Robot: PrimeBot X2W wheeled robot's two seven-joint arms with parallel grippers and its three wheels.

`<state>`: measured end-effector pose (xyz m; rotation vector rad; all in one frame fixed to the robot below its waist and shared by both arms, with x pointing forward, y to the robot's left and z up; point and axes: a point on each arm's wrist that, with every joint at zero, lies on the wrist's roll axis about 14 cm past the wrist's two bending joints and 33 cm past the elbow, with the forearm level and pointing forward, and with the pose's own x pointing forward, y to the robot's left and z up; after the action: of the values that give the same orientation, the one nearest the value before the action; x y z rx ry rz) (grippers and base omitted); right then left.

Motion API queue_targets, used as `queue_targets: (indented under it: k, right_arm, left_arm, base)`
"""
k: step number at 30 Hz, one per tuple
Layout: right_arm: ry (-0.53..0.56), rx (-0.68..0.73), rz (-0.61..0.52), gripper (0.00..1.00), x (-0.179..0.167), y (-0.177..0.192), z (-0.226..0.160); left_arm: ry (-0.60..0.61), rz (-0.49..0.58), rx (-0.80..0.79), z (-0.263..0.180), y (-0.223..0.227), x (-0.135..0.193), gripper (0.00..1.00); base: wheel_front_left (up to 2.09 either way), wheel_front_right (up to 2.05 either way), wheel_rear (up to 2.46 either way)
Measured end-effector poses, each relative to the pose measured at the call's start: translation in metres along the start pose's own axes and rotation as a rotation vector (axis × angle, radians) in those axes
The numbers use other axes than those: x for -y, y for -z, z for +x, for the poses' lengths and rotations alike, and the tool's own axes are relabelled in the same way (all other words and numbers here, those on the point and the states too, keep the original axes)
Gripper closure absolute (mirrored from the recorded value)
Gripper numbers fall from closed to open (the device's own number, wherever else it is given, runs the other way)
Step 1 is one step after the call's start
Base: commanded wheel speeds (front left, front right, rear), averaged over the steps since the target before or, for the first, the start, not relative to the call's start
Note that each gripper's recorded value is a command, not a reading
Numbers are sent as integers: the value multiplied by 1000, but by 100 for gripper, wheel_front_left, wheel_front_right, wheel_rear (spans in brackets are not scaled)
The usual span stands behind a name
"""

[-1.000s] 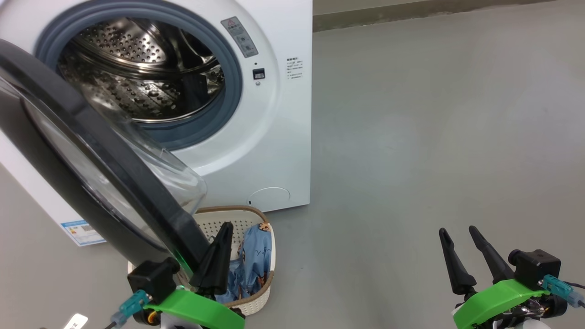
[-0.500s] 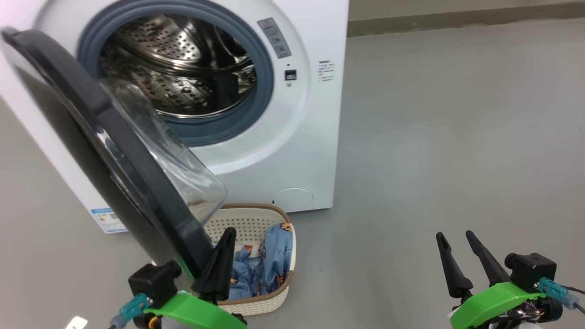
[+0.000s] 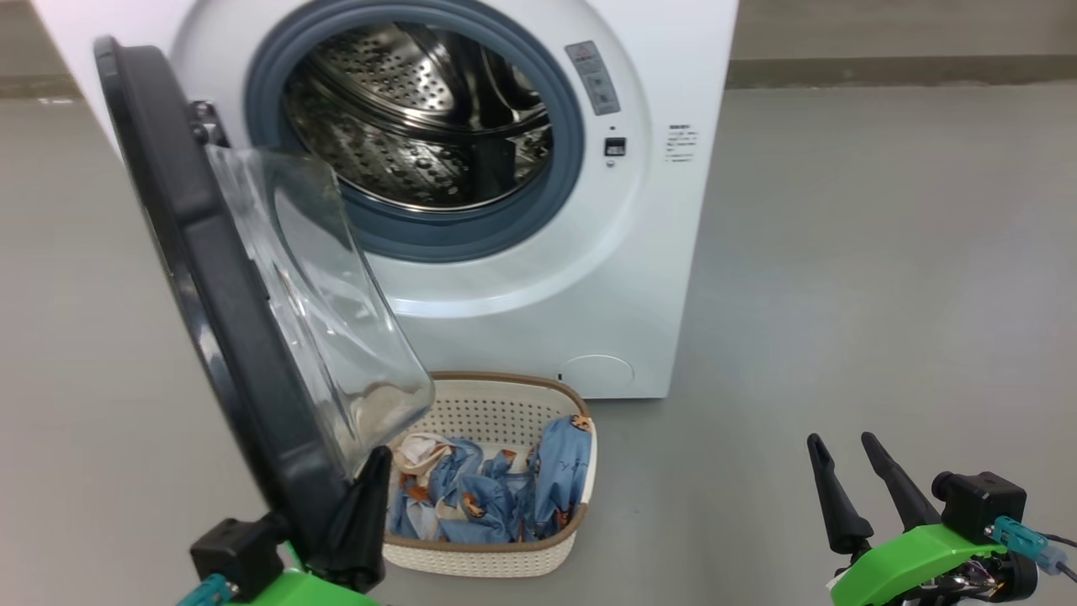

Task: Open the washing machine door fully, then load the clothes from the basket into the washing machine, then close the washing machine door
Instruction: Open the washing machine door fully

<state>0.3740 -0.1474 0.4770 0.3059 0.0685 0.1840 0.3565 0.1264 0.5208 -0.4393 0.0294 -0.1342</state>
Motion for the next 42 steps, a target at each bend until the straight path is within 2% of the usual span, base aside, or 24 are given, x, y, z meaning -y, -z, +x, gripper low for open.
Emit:
queue_targets:
  k: [22, 30, 42]
  right_arm:
    - [-122, -41, 34, 0, -48, 17, 25]
    - [-144, -62, 38, 0, -57, 25, 31]
    - [-168, -76, 58, 0, -68, 31, 46]
  left_arm:
    - [-288, 68, 4, -46, -33, -92, 100]
    - [-389, 80, -14, -57, -41, -127, 100]
    - [-543, 153, -23, -73, -66, -190, 100]
  base:
    - [0, 0, 0]
    - [0, 0, 0]
    - [0, 0, 0]
